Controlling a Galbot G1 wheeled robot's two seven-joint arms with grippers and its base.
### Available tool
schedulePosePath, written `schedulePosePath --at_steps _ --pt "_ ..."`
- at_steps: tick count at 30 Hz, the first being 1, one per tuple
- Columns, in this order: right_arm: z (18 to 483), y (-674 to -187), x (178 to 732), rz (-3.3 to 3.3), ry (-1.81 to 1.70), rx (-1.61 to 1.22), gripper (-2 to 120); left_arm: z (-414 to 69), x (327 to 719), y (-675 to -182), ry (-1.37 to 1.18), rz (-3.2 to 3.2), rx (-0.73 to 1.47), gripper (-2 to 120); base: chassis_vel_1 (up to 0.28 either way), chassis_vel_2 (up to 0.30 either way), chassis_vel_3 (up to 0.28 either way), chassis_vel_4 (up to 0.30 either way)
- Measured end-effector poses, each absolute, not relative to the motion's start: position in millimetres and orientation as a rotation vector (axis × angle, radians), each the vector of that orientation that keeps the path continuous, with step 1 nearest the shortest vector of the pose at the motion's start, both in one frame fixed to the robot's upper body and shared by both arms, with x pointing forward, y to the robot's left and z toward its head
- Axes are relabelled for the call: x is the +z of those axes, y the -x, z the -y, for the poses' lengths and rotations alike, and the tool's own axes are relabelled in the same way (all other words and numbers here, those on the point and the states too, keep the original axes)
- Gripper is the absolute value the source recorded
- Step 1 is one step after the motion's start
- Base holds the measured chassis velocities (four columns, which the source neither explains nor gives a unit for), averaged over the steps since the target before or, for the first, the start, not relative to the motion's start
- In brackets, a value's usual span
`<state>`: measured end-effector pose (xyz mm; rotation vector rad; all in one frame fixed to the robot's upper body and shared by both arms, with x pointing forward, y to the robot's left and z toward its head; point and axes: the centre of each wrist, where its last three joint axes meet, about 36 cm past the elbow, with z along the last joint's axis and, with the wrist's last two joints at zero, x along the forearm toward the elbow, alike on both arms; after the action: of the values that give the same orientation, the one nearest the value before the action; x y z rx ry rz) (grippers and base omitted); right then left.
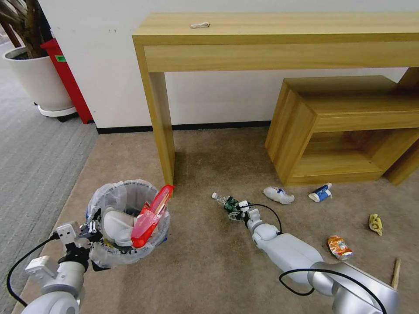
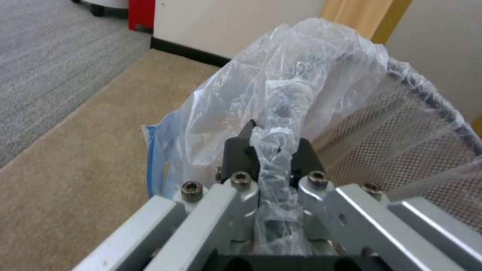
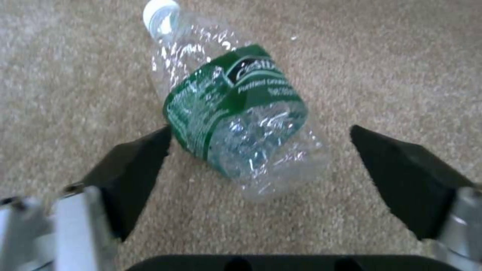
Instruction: Pick up the trash bin and place the garbage on the floor into it.
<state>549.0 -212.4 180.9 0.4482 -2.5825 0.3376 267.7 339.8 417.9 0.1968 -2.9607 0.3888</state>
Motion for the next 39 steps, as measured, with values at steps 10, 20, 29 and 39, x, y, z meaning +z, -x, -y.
schedulePosePath --at_steps 10,20,29,39 --pt "208.5 -549.0 177.6 2.567 -0.482 0.335 61 -337.0 418.9 -265.9 -0.186 2.969 0.401 3 0.000 0.000 0.000 0.000" --pt "211.4 -541.5 171.8 2.568 -0.497 0.347 30 -337.1 416.3 -266.3 -0.191 2.971 0.405 3 0.000 0.000 0.000 0.000" --pt "222.6 -533.8 171.1 2.595 -0.518 0.330 28 -336.8 411.1 -268.2 -0.194 2.963 0.407 3 0.000 0.000 0.000 0.000" --pt "282.7 -515.4 196.0 2.752 -0.603 0.293 28 -341.3 400.1 -271.4 -0.206 2.935 0.382 3 0.000 0.000 0.000 0.000"
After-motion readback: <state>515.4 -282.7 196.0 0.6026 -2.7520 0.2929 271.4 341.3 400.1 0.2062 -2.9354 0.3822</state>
